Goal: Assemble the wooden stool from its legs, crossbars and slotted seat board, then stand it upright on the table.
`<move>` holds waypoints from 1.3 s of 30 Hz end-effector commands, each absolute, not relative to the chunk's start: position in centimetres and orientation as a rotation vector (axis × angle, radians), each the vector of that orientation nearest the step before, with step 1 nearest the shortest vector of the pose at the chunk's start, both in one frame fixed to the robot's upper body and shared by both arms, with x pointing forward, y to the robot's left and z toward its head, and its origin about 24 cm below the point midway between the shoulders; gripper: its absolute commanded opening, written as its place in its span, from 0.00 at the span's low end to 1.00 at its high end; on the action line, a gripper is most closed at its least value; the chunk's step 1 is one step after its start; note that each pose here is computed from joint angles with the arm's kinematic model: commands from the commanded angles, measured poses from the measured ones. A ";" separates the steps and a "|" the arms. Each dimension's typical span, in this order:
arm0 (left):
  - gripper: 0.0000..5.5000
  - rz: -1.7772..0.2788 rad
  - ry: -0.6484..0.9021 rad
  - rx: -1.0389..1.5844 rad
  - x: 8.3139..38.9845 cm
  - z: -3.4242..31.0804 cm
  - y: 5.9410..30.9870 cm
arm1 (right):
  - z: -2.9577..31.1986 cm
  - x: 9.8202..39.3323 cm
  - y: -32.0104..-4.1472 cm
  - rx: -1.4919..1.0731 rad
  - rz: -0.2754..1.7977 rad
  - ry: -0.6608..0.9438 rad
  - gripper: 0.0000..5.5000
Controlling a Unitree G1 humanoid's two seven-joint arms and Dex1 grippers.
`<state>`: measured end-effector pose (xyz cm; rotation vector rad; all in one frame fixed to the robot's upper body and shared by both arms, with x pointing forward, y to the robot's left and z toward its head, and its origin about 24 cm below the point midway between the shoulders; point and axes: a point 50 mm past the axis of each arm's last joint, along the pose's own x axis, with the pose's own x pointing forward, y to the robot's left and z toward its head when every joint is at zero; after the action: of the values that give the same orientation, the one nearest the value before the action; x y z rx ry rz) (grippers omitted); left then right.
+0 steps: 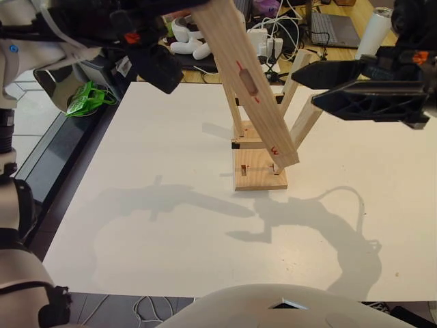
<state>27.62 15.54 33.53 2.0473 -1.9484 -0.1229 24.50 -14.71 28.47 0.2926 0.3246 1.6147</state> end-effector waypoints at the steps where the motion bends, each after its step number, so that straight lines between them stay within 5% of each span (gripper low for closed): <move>1: 0.19 -0.150 -2.027 2.010 27.0 33.9 14.0 | 27.7 23.9 -14.0 0.285 1.672 0.383 0.98; 14: 0.19 -0.169 -2.090 2.000 26.4 34.5 12.6 | 25.6 23.3 -13.6 0.182 1.667 0.501 0.98; 36: 0.19 -0.208 -2.084 1.947 25.9 34.8 11.8 | 24.6 23.0 -13.6 0.175 1.656 0.465 0.24; 39: 0.19 -0.254 -2.008 1.886 26.1 35.2 11.8 | 24.4 23.1 -13.6 0.176 1.650 0.467 0.20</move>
<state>26.71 12.06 33.73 1.9655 -1.9915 -0.2797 23.07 -13.61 24.60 0.1782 0.4641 1.6550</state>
